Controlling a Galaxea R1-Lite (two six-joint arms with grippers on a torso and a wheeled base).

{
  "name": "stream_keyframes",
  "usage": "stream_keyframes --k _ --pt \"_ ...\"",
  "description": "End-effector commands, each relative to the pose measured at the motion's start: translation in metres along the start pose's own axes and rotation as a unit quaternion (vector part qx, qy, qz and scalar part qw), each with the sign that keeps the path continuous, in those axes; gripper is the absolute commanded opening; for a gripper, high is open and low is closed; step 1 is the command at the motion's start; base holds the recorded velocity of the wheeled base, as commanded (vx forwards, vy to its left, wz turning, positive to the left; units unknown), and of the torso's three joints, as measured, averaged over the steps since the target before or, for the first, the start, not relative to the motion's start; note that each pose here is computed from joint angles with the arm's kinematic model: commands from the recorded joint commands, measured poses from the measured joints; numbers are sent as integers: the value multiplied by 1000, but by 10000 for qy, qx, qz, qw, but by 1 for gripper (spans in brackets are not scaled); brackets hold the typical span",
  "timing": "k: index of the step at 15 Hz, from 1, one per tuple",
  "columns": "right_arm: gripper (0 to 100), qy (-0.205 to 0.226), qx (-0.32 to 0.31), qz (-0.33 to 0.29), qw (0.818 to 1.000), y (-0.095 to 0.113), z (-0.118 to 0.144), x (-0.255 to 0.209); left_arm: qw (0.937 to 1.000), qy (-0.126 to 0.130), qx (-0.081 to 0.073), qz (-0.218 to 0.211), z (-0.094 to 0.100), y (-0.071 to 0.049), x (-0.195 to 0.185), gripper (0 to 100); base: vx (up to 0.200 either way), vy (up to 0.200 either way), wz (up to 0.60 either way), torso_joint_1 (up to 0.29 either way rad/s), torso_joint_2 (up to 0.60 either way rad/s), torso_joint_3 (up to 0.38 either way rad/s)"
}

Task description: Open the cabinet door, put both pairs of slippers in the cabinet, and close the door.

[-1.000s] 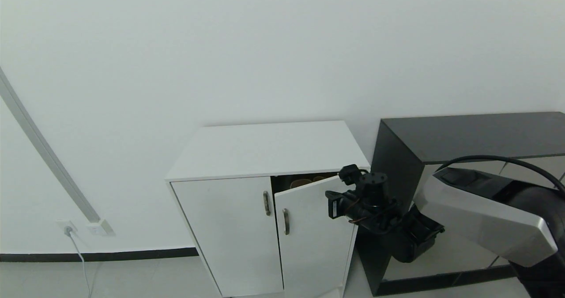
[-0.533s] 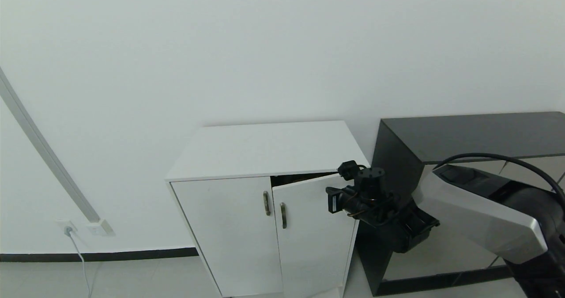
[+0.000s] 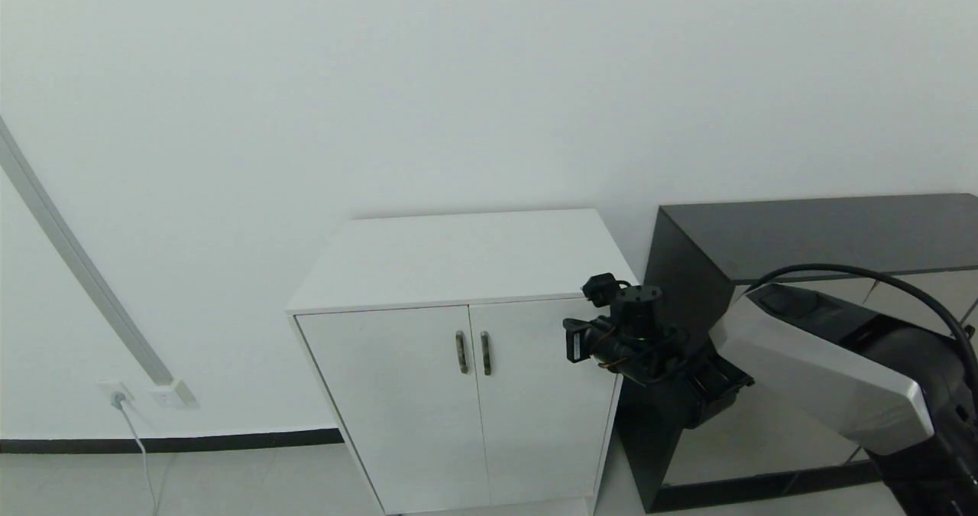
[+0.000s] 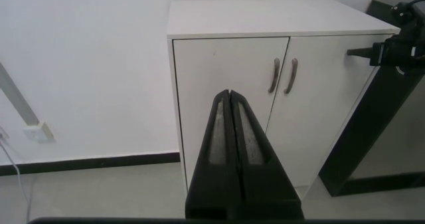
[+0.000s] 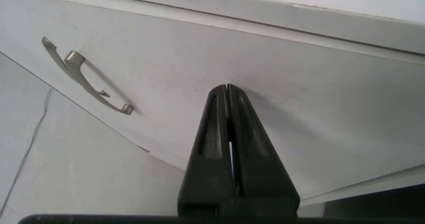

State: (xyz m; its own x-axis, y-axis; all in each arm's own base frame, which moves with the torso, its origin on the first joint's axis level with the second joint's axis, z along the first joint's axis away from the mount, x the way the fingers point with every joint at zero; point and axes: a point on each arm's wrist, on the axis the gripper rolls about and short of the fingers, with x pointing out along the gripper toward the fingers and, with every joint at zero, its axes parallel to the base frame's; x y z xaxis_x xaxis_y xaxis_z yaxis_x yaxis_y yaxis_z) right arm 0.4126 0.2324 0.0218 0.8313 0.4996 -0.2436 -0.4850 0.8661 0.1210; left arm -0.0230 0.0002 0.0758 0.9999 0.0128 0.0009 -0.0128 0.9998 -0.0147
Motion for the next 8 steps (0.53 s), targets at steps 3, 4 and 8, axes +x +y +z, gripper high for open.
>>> stream_keyframes --k 3,4,8 --pt "0 11 3 -2 10000 -1 -4 3 10000 4 -3 5 0 0 0 0 0 0 0 0 0 0" --pt "0 -4 -5 -1 10000 -1 -3 4 10000 4 -3 5 0 0 0 0 0 0 0 0 0 0" --pt "0 -22 -100 -21 9999 -3 -1 4 10000 4 -3 5 0 0 0 0 0 0 0 0 0 0"
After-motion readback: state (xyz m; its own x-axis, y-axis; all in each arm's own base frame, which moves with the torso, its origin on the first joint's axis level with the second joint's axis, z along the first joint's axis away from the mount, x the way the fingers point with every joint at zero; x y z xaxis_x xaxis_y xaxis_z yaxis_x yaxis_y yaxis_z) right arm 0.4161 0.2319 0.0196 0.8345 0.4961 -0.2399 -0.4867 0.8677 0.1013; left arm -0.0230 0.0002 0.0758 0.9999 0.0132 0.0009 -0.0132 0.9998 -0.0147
